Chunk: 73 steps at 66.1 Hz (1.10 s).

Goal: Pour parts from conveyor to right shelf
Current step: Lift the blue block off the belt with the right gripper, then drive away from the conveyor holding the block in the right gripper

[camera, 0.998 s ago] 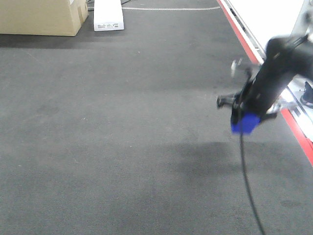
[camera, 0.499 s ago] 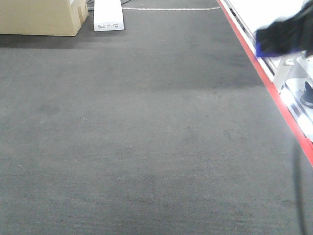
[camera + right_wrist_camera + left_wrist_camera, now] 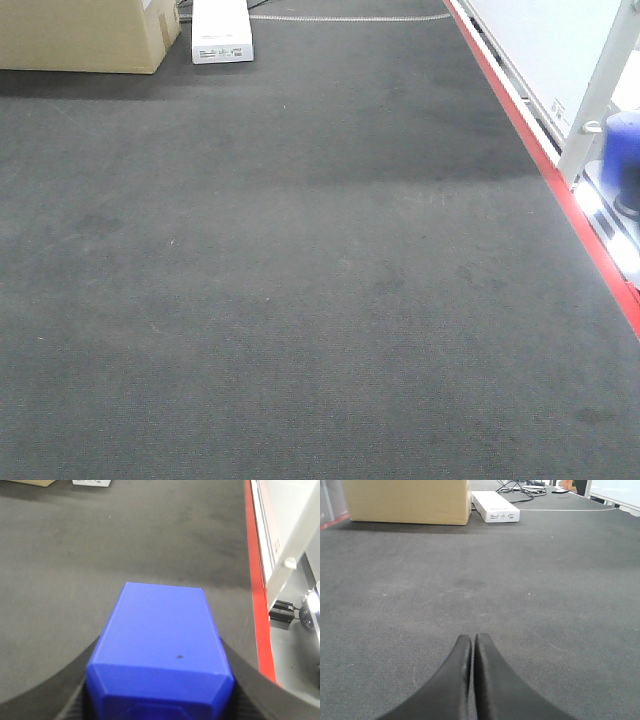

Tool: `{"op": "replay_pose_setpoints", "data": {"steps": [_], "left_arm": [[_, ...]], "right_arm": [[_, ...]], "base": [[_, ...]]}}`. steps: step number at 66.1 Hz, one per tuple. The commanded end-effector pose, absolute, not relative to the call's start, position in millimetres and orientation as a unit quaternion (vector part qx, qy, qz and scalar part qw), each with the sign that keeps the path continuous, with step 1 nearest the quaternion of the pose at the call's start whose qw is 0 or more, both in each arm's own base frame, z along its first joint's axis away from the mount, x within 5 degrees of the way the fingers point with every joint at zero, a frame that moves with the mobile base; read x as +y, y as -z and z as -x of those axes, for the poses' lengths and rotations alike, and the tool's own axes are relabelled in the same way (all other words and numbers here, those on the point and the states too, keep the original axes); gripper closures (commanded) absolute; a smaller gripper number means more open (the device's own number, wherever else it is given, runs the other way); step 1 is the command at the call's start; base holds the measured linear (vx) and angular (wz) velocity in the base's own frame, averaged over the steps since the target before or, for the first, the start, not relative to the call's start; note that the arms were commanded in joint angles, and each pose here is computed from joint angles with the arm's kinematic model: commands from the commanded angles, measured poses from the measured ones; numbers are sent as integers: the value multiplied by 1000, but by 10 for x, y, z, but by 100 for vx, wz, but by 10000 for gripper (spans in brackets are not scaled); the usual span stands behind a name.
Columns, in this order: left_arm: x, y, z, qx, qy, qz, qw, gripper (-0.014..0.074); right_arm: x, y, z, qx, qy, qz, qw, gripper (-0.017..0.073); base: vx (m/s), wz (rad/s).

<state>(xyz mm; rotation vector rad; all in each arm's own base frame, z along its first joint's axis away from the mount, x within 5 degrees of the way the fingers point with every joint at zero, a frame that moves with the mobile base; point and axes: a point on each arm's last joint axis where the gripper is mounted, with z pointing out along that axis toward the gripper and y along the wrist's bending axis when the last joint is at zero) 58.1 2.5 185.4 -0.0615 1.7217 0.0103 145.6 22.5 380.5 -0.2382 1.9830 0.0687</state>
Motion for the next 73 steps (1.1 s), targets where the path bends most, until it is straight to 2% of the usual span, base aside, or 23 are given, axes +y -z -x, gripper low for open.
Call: {"op": "replay_pose_setpoints", "data": {"steps": [1, 17, 29, 41, 73], "left_arm": [[21, -1976, -594, 732, 3, 30, 680, 600], [21, -1976, -594, 732, 3, 30, 680, 600], [21, -1976, -594, 732, 3, 30, 680, 600], [21, -1976, -594, 732, 3, 30, 680, 600], [21, -1976, -594, 733, 3, 30, 680, 600]], "right_arm": [[191, -3741, -1246, 801, -25, 98, 589, 564], [133, -3211, -777, 796, -27, 97, 597, 564], [112, -2895, -611, 792, -26, 96, 602, 564], [102, -2845, -552, 776, -26, 94, 623, 564], [103, -2824, -547, 783, -28, 93, 614, 564]], "base": [[0, 0], [0, 0], [0, 0], [0, 0], [0, 0]]}}
